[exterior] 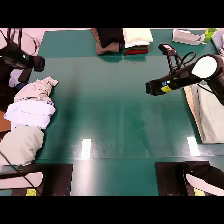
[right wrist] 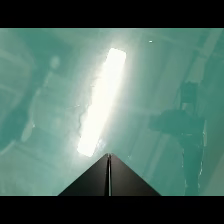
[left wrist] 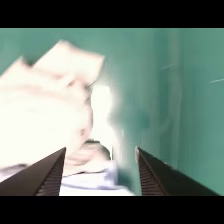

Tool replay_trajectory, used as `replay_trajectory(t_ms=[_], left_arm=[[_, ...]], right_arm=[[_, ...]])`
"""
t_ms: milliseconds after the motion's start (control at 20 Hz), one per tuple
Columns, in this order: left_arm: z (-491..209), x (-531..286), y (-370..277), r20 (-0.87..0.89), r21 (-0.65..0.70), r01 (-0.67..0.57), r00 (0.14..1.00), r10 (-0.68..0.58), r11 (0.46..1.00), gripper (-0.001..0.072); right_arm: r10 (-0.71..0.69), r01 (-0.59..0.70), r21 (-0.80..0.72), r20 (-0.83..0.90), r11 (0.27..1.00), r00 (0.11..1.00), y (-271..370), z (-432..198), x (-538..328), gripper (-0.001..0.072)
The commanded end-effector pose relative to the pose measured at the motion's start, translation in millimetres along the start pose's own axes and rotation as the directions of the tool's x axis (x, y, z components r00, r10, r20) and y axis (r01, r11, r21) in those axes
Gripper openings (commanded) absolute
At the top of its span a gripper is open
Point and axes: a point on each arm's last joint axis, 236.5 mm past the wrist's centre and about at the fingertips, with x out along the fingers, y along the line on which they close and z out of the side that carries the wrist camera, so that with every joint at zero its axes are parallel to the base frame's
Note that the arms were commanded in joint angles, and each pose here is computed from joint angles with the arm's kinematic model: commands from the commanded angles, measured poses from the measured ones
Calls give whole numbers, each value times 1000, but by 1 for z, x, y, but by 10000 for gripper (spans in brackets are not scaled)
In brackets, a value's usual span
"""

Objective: Fold the shirts.

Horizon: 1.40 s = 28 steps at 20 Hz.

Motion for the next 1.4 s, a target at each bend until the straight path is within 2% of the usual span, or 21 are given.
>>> replay_trajectory(t_ms=[0, 250, 500, 550, 600, 650, 800, 950, 1150, 1250, 1350], left_arm=[[-32, 69, 40, -183, -97, -41, 983, 22, 995, 530], [-54, 130, 42, -272, -103, -41, 962, 11, 994, 529], [-81, 152, 39, -318, -89, -44, 948, 13, 995, 526], [-81, 151, 40, -315, -89, -45, 949, 14, 995, 444], [-79, 148, 40, -311, -89, -45, 950, 15, 995, 172], [-75, 144, 41, -305, -86, -45, 952, 16, 995, 38], [-37, 102, 46, -184, -90, -50, 982, 33, 995, 26], [35, -14, 42, 128, -30, -53, 990, 56, 998, 26], [65, -194, 0, 485, 60, -29, 875, -4, 998, 25], [52, -252, -31, 576, 147, -1, 813, -85, 989, 25], [33, -280, -65, 584, 241, 43, 791, -181, 970, 25]], right_arm=[[0, 0, 0, 1, 1000, 1000, 0, 0, 0, 17], [4, -4, 0, 39, 1000, 999, 1, 9, 0, 17], [6, -6, 0, 68, 1000, 998, 1, 16, 0, 17], [6, -6, 0, 75, 1000, 997, 2, 18, -1, 17], [7, -7, 0, 82, 1000, 997, 2, 20, -1, 17], [9, -9, 0, 88, 1000, 996, 2, 21, -1, 17], [24, -22, -18, 136, 1000, 990, 12, 38, -20, 17], [55, -40, -63, 252, 997, 966, 32, 72, -68, 17], [102, -55, -124, 411, 991, 906, 59, 110, -138, 17], [123, -58, -150, 476, 987, 871, 70, 122, -168, 16], [143, -59, -173, 530, 983, 836, 79, 130, -196, 17]])
